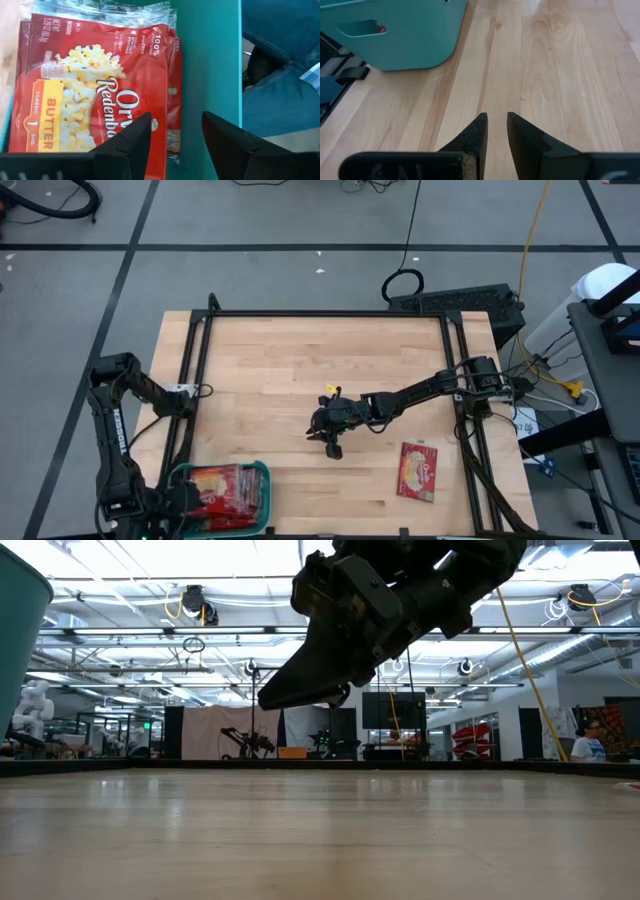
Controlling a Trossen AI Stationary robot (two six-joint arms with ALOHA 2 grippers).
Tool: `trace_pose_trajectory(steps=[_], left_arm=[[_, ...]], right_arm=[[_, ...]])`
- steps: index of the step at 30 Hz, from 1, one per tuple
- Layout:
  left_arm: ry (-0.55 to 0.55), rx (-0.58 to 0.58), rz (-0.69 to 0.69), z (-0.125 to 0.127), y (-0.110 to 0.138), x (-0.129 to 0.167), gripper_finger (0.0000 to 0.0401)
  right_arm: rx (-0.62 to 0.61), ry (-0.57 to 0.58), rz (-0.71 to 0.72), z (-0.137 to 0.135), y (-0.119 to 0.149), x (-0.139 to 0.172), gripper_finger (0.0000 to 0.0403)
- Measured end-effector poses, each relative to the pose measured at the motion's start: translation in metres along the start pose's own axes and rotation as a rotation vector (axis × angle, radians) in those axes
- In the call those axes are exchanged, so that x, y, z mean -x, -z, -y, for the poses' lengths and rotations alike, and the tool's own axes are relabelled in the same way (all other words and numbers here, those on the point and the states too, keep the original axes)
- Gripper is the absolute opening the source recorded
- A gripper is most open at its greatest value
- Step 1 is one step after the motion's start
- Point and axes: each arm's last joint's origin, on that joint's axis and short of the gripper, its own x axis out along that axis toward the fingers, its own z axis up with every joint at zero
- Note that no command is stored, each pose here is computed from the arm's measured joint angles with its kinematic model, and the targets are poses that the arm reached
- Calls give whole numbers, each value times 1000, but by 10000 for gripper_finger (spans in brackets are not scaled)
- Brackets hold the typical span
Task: Sort popcorn bags into baskets
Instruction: Put the red popcorn bag into the blue container
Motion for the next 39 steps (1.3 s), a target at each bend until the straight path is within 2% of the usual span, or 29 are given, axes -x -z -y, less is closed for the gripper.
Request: trace_pose_trajectory(steps=[7,11,14,20,24,28,33,39], left_arm=[[-3,-61,34,-3,-18,0,129],[-26,-91,156,-11,-42,5,101],[-85,-144,265,-18,-63,5,88],[-284,-260,395,-37,-102,-5,77],[-400,-304,466,-48,-127,-11,76],[-480,-278,535,-58,-150,-15,76],[-516,-212,569,-67,-170,-20,76],[-522,-215,518,-78,-183,-25,76]], right_arm=[[3,-3,18,0,-2,0,68],[-4,-9,2,-9,-4,6,68],[-11,-13,-35,-25,-8,19,68],[-63,132,-181,-73,-3,62,68],[-181,256,-237,-105,10,89,69],[-310,310,-333,-133,33,105,69],[-430,364,-473,-160,60,124,69],[-499,436,-651,-184,90,150,68]])
